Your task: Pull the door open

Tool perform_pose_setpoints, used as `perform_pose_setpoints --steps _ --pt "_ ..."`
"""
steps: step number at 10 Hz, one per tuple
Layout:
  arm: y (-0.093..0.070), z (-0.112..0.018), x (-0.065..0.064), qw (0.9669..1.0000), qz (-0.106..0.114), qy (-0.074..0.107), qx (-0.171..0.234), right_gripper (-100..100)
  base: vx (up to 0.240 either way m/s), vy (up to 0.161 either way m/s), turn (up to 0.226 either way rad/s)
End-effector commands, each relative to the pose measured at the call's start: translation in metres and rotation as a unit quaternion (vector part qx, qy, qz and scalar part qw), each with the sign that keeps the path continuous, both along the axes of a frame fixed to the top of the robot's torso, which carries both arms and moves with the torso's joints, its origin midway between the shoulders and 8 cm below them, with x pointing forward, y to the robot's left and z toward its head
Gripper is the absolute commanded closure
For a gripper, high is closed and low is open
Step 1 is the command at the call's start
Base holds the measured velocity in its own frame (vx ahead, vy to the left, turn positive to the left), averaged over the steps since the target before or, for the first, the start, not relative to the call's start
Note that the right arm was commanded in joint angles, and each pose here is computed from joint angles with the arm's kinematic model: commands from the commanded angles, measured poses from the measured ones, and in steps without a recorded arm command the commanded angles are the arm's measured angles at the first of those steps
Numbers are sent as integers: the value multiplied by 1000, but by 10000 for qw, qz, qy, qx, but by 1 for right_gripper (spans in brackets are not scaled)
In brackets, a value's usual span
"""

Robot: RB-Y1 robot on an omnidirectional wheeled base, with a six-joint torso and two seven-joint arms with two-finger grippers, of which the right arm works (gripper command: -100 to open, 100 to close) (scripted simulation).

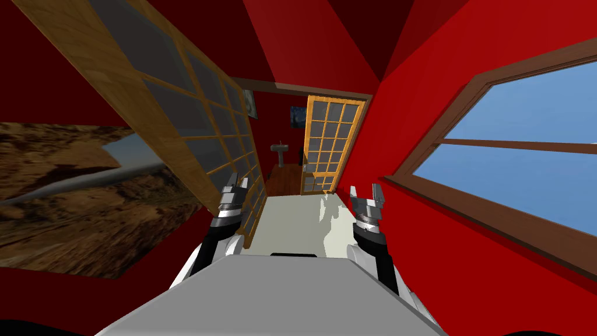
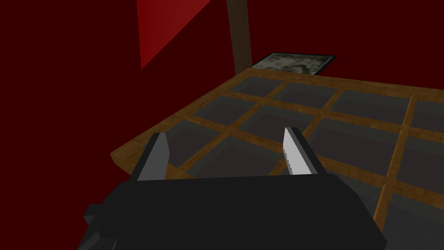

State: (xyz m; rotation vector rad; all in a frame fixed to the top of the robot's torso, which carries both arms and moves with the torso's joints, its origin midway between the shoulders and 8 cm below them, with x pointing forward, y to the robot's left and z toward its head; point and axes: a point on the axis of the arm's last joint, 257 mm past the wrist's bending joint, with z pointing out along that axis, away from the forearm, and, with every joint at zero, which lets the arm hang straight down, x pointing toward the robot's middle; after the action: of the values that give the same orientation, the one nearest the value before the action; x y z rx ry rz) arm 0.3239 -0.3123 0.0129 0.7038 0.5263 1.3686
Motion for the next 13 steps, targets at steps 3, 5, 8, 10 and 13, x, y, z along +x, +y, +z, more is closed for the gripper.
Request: perform_pose_setpoints --steps 3,5,8,10,13 --pt "0 -20 12 9989 -184 224 -378 -100 129 10 -4" --pt "0 -29 17 9976 -273 326 -555 -100 125 36 -4" --pt "0 -48 27 9935 -448 523 -902 -100 121 16 -4" --pt "-1 -57 32 9909 -532 616 -1068 -100 111 10 -3" --pt "-2 -70 39 9863 -654 752 -1318 -100 83 17 -3"
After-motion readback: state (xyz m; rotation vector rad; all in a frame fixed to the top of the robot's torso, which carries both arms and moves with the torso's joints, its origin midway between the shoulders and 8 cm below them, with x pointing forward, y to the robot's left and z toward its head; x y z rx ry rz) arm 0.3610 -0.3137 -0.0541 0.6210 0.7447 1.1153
